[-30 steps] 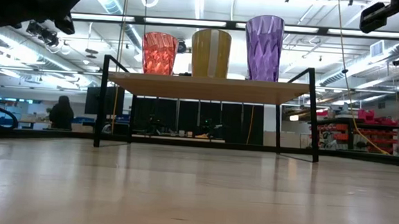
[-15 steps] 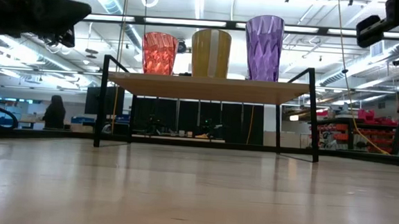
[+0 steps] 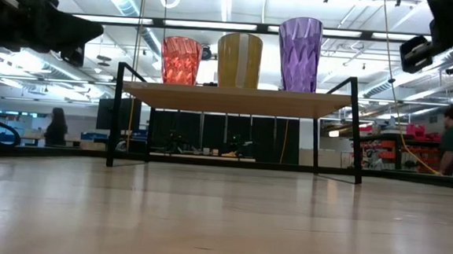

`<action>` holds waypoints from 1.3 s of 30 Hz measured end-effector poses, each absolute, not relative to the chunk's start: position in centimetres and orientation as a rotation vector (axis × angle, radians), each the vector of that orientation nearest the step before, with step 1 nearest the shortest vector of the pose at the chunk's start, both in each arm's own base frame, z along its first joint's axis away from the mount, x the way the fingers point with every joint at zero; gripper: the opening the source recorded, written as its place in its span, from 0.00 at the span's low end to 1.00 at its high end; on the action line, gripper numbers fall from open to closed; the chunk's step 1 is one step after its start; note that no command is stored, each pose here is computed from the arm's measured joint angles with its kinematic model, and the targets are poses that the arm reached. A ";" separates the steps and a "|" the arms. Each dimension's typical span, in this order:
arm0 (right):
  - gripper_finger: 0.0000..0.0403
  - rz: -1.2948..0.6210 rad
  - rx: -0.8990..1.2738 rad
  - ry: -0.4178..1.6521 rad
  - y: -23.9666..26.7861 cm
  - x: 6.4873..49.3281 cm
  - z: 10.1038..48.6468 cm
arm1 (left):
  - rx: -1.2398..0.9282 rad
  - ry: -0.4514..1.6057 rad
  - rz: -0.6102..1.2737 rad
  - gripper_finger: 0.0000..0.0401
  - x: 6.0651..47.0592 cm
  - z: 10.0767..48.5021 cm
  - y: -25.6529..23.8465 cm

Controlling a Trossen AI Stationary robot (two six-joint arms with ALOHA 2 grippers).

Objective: Stack small to large cups/mugs on shelf
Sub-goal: Return to Home Position

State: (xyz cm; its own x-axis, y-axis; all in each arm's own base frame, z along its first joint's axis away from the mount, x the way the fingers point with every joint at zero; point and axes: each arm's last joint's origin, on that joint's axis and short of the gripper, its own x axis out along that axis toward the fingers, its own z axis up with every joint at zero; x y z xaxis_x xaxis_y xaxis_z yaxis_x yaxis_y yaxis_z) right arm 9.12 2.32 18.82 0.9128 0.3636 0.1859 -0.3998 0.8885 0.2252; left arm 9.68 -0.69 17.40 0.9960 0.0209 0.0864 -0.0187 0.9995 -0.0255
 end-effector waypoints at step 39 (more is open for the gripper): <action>0.10 0.338 -0.044 -0.041 2.3 9.6 16.9 | 0.085 -0.049 0.023 0.09 9.7 17.0 -0.7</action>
State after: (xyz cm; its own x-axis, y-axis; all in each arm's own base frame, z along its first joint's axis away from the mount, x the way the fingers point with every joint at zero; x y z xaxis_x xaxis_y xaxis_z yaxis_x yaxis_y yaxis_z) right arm 9.58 2.29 16.92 0.9428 0.3318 0.0326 -0.3301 0.9426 -0.0500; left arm 9.71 -0.69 17.03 0.9985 0.0211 0.0501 -0.0253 0.9962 0.0838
